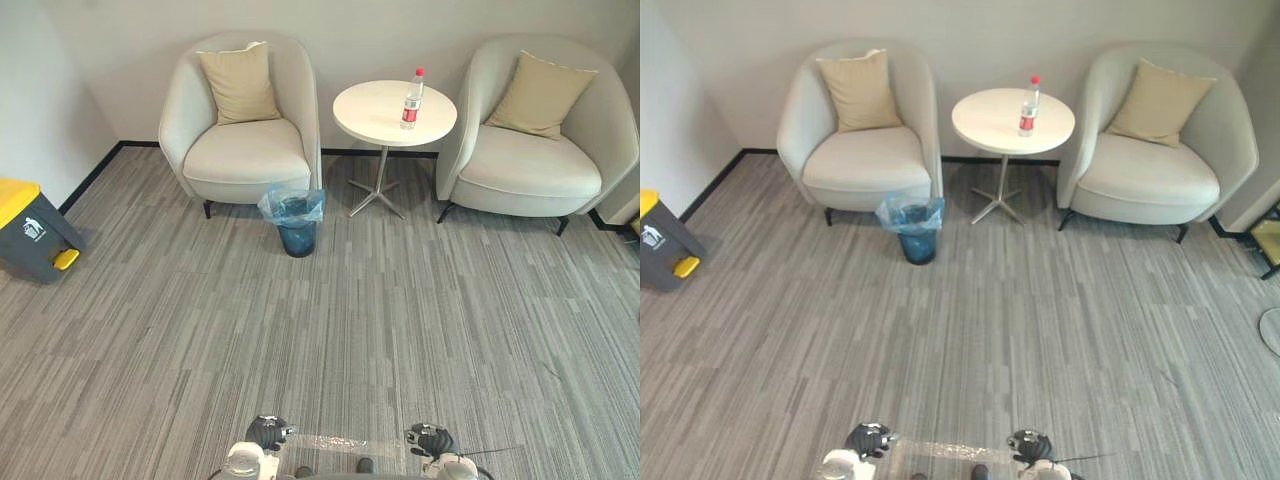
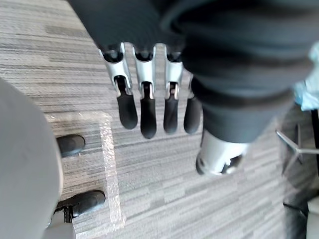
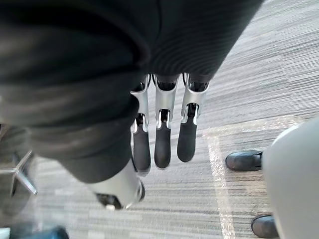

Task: Gather rubbish on tea table into small bin, then transfer packed bag to large trash can.

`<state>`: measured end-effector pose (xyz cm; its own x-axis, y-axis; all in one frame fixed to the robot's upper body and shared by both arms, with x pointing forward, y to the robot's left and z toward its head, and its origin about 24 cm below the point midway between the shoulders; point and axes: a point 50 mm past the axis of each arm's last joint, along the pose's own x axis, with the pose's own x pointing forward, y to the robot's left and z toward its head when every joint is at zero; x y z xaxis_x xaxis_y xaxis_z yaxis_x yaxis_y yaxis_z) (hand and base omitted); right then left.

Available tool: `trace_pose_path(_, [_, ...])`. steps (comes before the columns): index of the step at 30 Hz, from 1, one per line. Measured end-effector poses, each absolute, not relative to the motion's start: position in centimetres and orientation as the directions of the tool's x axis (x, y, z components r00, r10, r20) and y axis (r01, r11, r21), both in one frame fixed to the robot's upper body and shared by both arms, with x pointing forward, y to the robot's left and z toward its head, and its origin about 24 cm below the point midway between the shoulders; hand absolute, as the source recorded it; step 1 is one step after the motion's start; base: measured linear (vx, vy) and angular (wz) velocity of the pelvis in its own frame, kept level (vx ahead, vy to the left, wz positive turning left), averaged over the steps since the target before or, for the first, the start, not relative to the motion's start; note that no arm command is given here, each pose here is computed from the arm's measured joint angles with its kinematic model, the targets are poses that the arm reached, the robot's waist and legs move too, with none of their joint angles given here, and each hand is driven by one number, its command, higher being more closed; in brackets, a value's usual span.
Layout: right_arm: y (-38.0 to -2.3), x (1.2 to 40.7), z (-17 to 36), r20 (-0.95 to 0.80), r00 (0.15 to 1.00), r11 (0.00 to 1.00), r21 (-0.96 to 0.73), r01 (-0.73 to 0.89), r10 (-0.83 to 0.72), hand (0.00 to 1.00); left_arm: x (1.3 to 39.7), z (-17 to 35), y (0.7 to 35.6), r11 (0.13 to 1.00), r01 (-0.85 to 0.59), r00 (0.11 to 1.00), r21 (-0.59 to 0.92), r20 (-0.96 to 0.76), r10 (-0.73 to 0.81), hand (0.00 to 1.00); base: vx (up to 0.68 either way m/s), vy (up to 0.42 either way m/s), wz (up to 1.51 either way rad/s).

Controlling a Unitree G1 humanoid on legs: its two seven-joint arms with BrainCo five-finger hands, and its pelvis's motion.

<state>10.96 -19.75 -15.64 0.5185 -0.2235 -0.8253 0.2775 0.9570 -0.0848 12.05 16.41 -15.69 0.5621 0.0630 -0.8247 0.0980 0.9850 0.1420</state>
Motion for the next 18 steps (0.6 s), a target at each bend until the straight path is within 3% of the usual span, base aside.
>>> trace_pose_path(13, [-19.9, 9.5, -16.1, -0.852, 0.461, 0.928, -0.072, 0.366, -0.248, 0.0, 10.2, -16.2, 18.6, 0.987, -0.084, 0.488, 0.14, -0.857, 0.163, 0.0, 0.0, 0.0, -0.01])
trace_pose_path(18, [-19.8, 9.4, -16.2, -0.855, 0.457, 0.925, -0.067, 0.373, -0.246, 0.0, 10.2, -16.2, 18.6, 0.986, -0.087, 0.484, 0.141, -0.86, 0.165, 0.0, -0.01, -0.004, -0.02])
